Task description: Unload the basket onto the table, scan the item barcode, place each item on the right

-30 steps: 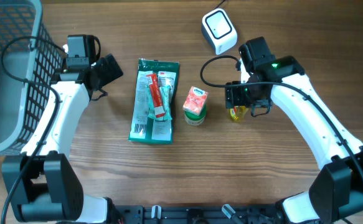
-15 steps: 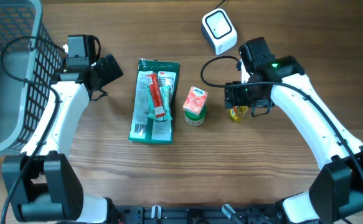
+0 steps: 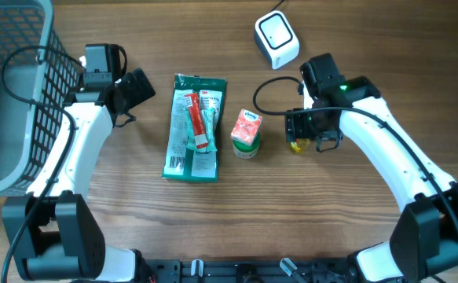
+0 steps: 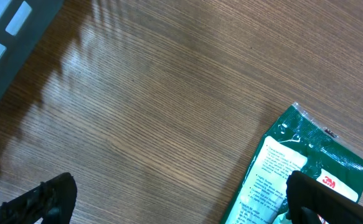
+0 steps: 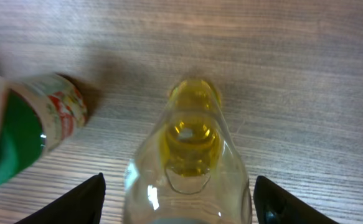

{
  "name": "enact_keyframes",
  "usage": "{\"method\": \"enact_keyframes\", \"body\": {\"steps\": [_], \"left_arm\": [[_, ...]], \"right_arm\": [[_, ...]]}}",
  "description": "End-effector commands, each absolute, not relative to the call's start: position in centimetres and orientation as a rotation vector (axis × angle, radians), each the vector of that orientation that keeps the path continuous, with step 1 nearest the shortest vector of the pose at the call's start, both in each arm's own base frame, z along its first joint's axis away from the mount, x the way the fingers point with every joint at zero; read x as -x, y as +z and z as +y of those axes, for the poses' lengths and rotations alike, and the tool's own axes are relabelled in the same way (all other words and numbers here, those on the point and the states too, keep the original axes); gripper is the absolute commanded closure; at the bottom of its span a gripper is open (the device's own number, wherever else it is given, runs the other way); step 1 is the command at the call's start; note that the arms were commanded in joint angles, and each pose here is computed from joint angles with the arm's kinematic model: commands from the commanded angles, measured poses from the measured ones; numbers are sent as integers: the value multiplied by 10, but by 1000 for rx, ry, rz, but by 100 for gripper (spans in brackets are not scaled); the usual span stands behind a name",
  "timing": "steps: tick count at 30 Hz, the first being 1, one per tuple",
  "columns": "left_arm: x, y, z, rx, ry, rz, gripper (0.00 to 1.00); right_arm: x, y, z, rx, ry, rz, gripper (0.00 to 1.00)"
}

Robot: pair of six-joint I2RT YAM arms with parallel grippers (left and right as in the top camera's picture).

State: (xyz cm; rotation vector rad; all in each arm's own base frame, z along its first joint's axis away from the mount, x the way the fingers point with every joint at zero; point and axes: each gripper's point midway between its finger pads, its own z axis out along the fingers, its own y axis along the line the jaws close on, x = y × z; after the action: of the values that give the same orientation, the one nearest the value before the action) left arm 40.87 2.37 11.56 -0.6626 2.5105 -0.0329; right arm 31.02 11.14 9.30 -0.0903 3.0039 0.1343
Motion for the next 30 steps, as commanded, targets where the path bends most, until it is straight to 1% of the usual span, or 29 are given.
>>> {"method": "enact_keyframes", "body": {"steps": [1, 2, 5, 7, 10, 14, 15, 16, 20, 21, 24, 26, 30], "left_arm": [[-412, 125, 23, 653, -48, 2489, 0], [-412, 125, 23, 653, -48, 2489, 0], [-412, 125, 23, 653, -48, 2489, 0], [-412, 125, 23, 653, -48, 2490, 0], [-412, 125, 23, 653, -48, 2489, 0], [-412, 125, 23, 653, -48, 2489, 0], [-412, 125, 23, 653, -48, 2489, 0], [-412, 125, 23, 653, -48, 2489, 0], [-412, 125, 23, 653, -48, 2489, 0], [-412, 125, 23, 653, -48, 2489, 0], [-412, 125, 23, 653, -48, 2489, 0], [-412, 125, 23, 653, -48, 2490, 0], [-412, 125, 23, 653, -48, 2489, 0]], "right_arm": [[-313, 89, 111, 94, 117, 2996, 29], [-314, 90, 112, 93, 119, 2991, 36], [-318, 90, 113, 93, 126, 2976, 46], [-322, 93, 114, 94, 134, 2959, 46], [-326, 111, 115, 83, 166, 2952, 50], [-335, 156, 124, 62, 407, 2862, 58], [-335, 172, 122, 54, 526, 2820, 66], [-333, 179, 121, 61, 586, 2801, 68], [-321, 212, 119, 127, 939, 2692, 68], [-312, 226, 118, 156, 1098, 2629, 68], [-298, 256, 119, 232, 1376, 2458, 68], [-290, 268, 123, 275, 1478, 2385, 68], [-271, 277, 135, 378, 1571, 2324, 68]]}}
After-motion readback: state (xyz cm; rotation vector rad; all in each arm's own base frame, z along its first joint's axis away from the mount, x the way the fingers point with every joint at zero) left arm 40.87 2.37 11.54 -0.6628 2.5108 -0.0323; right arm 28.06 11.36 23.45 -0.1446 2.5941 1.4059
